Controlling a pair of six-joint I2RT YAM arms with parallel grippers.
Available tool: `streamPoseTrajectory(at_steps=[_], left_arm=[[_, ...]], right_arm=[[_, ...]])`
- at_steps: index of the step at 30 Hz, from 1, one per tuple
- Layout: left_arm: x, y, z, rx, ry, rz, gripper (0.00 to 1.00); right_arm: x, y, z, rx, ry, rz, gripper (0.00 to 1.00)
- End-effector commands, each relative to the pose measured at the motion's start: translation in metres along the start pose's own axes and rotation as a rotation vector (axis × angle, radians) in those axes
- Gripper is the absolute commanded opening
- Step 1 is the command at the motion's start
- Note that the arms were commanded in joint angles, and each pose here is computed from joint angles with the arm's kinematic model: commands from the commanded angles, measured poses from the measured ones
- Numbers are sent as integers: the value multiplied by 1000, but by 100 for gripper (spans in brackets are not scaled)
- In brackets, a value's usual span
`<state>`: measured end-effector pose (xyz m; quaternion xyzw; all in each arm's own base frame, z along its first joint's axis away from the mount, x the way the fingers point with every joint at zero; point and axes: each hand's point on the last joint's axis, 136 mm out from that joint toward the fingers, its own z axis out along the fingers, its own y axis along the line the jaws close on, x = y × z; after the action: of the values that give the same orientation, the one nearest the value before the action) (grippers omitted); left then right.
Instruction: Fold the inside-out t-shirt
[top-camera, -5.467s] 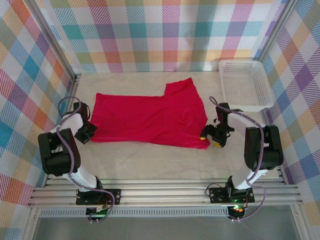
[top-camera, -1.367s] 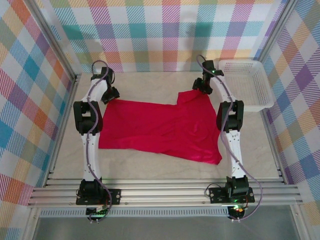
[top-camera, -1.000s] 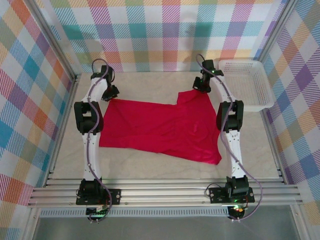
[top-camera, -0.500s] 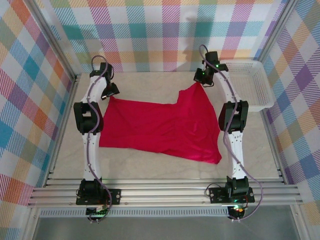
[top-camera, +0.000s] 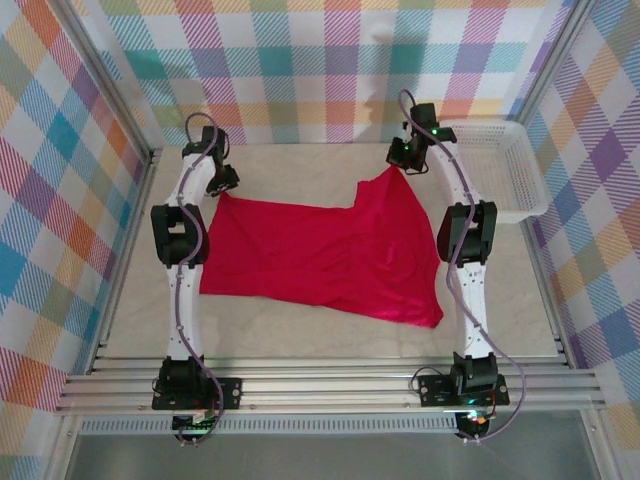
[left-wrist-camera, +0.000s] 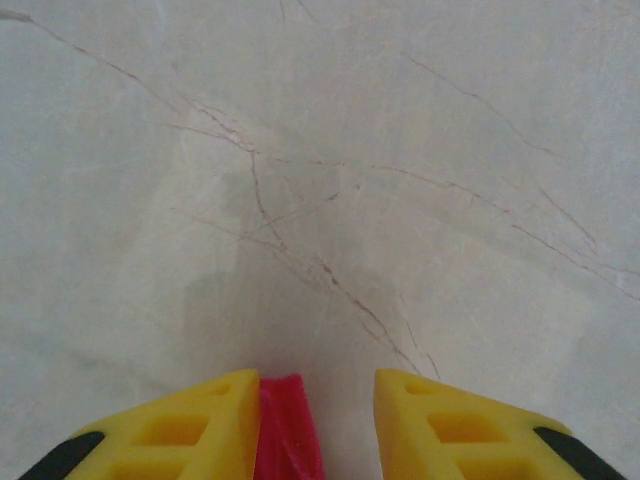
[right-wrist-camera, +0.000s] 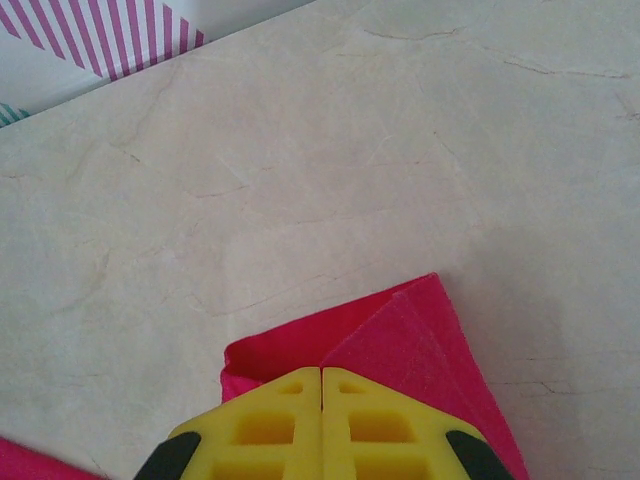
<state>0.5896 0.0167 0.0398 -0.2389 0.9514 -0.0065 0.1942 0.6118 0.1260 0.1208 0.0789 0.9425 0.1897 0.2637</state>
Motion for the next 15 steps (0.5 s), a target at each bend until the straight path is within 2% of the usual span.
streamPoseTrajectory(at_steps=[1, 3, 5, 8, 12, 15], left_arm=[[-4, -1, 2, 26, 4, -15, 31], [-1, -1, 4, 31, 21, -14, 21], [1, -1, 4, 32, 28, -10, 0], [-10, 3, -12, 16, -12, -12, 0], [-35, 7, -53, 14, -103, -20, 0], [-44, 12, -79, 17, -135, -30, 0]], right_arm=[[-13, 15, -32, -37, -42, -18, 0], [-11, 13, -32, -33, -40, -19, 0], [-12, 14, -33, -35, -42, -23, 0], [-18, 17, -39, -36, -60, -39, 0], [-30, 24, -61, -40, -101, -69, 0], [-26, 36, -78, -87, -91, -87, 0]])
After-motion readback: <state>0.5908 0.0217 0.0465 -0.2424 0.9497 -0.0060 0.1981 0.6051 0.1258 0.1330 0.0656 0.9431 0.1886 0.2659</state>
